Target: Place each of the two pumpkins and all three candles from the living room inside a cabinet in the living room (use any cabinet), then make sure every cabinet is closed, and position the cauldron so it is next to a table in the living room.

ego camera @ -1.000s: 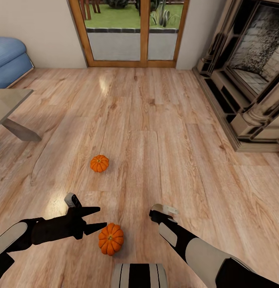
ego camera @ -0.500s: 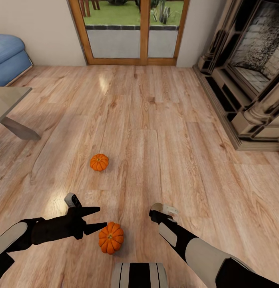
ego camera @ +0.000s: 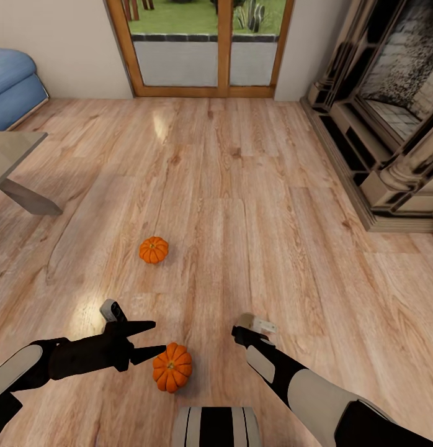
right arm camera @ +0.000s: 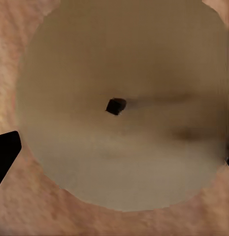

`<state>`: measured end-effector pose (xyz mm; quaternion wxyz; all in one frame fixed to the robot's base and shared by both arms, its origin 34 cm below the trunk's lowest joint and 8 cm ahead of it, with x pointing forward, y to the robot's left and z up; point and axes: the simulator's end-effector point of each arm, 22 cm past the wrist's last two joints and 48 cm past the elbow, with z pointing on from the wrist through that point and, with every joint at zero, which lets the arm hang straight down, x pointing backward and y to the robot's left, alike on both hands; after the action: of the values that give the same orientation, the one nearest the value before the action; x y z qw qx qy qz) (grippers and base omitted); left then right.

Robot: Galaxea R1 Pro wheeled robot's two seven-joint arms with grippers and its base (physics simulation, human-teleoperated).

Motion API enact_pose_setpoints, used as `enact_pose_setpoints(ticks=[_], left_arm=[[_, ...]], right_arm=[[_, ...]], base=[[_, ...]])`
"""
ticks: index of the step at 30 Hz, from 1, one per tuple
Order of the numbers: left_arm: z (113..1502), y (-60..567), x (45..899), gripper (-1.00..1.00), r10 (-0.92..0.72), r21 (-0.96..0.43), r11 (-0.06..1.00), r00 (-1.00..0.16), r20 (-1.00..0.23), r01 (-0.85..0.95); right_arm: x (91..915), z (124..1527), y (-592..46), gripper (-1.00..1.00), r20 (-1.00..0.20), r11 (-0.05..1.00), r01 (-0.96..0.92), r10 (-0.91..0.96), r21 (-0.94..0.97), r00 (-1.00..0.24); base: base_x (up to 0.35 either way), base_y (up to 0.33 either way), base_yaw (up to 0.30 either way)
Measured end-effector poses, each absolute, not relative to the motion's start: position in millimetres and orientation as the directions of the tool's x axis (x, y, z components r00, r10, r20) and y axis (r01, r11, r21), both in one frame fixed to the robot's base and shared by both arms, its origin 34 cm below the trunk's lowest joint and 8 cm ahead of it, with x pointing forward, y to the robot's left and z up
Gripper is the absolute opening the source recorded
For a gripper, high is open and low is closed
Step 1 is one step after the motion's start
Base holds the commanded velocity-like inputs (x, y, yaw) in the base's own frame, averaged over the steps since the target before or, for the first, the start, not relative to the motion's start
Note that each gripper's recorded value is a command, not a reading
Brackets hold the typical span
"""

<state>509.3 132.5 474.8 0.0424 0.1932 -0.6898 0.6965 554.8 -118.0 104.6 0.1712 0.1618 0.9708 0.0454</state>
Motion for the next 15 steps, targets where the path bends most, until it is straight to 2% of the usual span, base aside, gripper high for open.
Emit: enact_pose_setpoints(ticks=[7, 8, 15], left_arm=[[474.7, 132.4, 509.1, 1.00, -0.207, -0.944, -0.045, -0.922, 0.328, -0.326], [474.7, 132.4, 509.1, 1.00, -0.207, -0.944, -0.045, -0.922, 0.328, -0.326], [474.8, 132.6, 509.4, 1.00, -0.208, -0.945, -0.045, -0.922, 0.327, -0.325]], right_arm=[[554.9, 104.7, -117.9, 1.00, -0.318, 0.944, 0.298, 0.330, 0.144, -0.889], [554.9, 104.7, -117.9, -1.00, -0.318, 0.944, 0.299, 0.330, 0.144, -0.889], [554.8, 104.6, -117.9, -1.00, -0.318, 0.944, 0.297, 0.328, 0.143, -0.889]], base=[[0.000, 0.000, 0.000], [0.000, 0.000, 0.000], [0.000, 0.000, 0.000]])
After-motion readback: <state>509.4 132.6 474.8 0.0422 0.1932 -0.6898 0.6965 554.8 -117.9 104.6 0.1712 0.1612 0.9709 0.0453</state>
